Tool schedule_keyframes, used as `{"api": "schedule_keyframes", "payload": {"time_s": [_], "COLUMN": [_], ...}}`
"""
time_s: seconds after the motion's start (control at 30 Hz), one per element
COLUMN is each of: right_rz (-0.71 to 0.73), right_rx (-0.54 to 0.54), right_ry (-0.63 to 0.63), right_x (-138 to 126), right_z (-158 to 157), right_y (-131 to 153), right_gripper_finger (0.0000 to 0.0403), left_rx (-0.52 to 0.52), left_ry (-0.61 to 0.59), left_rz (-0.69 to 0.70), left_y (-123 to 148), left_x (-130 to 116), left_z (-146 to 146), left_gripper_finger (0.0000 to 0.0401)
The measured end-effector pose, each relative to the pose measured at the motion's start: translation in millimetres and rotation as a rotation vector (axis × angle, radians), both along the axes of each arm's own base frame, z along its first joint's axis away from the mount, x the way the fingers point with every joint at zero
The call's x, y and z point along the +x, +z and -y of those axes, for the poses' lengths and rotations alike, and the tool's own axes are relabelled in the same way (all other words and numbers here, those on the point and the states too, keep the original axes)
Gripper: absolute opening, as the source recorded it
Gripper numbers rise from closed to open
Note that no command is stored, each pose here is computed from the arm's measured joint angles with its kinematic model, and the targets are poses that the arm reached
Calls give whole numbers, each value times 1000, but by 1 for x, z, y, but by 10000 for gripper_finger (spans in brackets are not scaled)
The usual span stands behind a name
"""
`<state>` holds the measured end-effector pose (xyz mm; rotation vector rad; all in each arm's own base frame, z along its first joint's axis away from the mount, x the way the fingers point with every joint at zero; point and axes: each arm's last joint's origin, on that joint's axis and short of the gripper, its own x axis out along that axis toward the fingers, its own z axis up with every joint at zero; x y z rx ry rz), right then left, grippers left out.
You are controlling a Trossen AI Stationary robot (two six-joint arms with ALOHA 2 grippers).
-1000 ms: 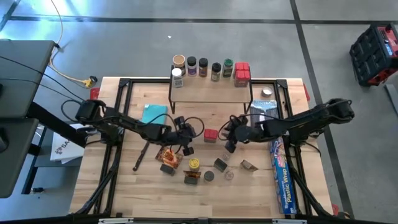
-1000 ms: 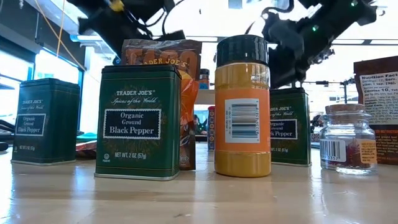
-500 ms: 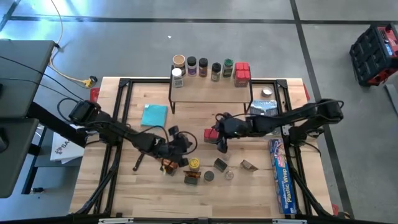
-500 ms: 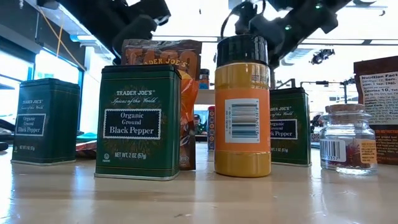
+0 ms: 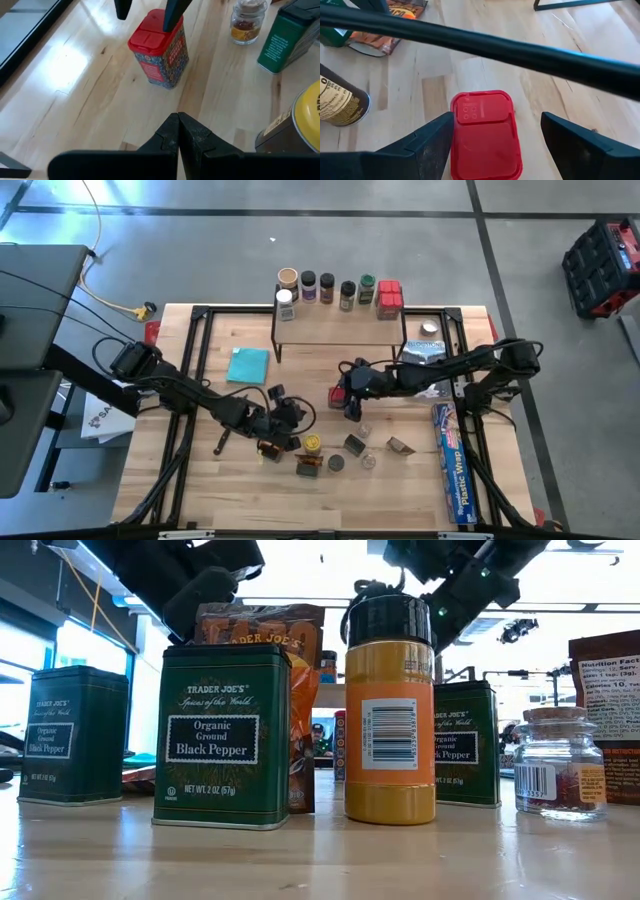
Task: Shelf spices
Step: Put the red seasoning can on the shelf aligned with the other red seasoning cans
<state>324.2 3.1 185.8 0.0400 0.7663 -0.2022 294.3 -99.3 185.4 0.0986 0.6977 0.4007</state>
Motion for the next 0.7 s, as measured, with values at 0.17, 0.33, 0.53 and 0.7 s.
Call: {"api": "schedule_keyframes", "payload": {"time_s": [0.17, 0.33, 0.53, 0.7], "right_rz": [-18, -50, -53, -74], "right_rx": [12, -6, -18, 1], "right_ry": [54, 66, 45, 74], "right_x": [2, 4, 5, 6], "right_z": [-1, -1, -1, -2], "right_y": [-5, -15, -17, -23], "right_gripper_finger": [293, 293, 286, 250], "left_rx": [-6, -10, -10, -10], "left_ry": [5, 9, 9, 9], "left_rz": [3, 4, 1, 1], "left_y": [0, 0, 0, 0], "left_x": [0, 0, 0, 0], "left_z": [0, 0, 0, 0], "left_gripper_finger": [0, 0, 0, 0]}}
